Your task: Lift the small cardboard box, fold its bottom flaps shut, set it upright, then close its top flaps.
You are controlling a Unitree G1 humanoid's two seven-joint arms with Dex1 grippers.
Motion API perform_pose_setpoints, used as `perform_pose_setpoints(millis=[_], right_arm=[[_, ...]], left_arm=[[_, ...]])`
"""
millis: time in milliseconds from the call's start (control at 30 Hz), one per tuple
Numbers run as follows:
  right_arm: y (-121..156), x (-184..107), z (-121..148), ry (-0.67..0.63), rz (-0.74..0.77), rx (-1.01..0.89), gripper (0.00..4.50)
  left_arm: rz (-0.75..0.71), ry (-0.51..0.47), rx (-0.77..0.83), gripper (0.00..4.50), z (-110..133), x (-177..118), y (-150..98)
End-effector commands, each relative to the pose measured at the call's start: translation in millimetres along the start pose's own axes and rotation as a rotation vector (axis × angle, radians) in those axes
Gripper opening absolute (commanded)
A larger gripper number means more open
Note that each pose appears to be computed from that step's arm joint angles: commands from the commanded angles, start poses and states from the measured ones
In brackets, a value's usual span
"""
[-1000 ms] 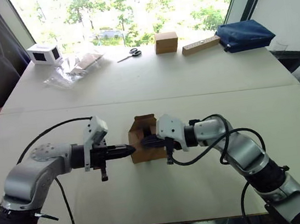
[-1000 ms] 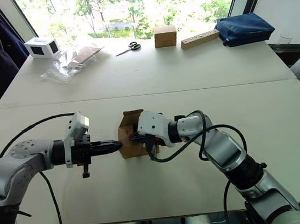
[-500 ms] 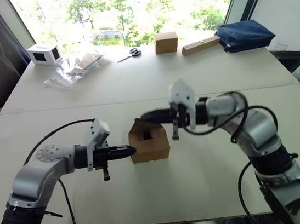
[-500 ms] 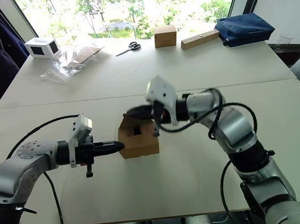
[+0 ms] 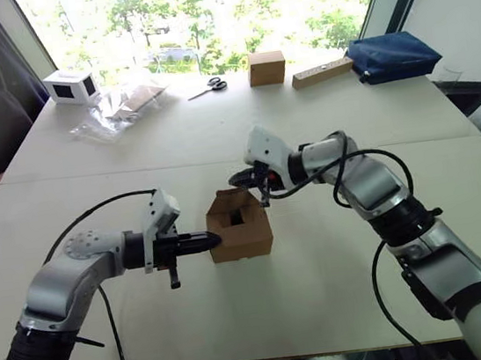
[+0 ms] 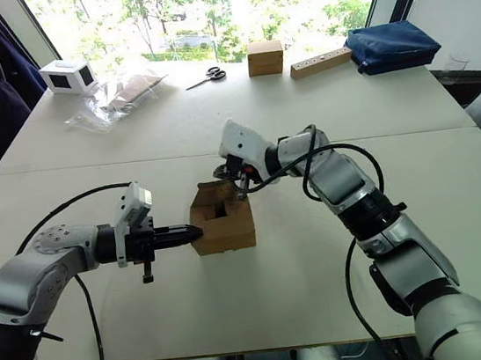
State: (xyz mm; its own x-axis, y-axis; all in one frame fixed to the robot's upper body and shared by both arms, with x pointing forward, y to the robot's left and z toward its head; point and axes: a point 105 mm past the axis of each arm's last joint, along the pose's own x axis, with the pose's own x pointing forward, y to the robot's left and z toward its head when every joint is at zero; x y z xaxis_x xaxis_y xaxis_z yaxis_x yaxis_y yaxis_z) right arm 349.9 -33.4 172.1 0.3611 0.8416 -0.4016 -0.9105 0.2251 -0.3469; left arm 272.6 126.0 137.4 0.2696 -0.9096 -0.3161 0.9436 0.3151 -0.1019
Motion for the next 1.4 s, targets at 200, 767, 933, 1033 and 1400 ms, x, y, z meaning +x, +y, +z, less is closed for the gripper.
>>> perform_pose_setpoints(millis=[200,767,933,1033,1400], right_arm=[[31.6,-17.2,21.7,-0.09,0.082,-0.025,0.0],[44.7,-12.7,11.3,-0.068,0.042,0.002,0.0],[44.7,-12.9,13.4,-0.076,0.037,0.002,0.0],[44.4,-12.8,14.5,-0.08,0.033,0.001,0.0],[61.0,-31.6,32.3,-0.138,0.068,-0.025,0.0]], left_arm=[[0.014,0.013,0.005,0.04,-2.6,-0.4,2.0],[0.067,-0.219,-0.048,0.04,50.7,-13.3,22.0],[0.119,-0.211,-0.037,0.04,48.5,0.5,36.0],[0.132,-0.195,-0.029,0.04,43.9,6.1,40.1],[0.1,-0.172,-0.035,0.04,34.6,20.4,37.8]])
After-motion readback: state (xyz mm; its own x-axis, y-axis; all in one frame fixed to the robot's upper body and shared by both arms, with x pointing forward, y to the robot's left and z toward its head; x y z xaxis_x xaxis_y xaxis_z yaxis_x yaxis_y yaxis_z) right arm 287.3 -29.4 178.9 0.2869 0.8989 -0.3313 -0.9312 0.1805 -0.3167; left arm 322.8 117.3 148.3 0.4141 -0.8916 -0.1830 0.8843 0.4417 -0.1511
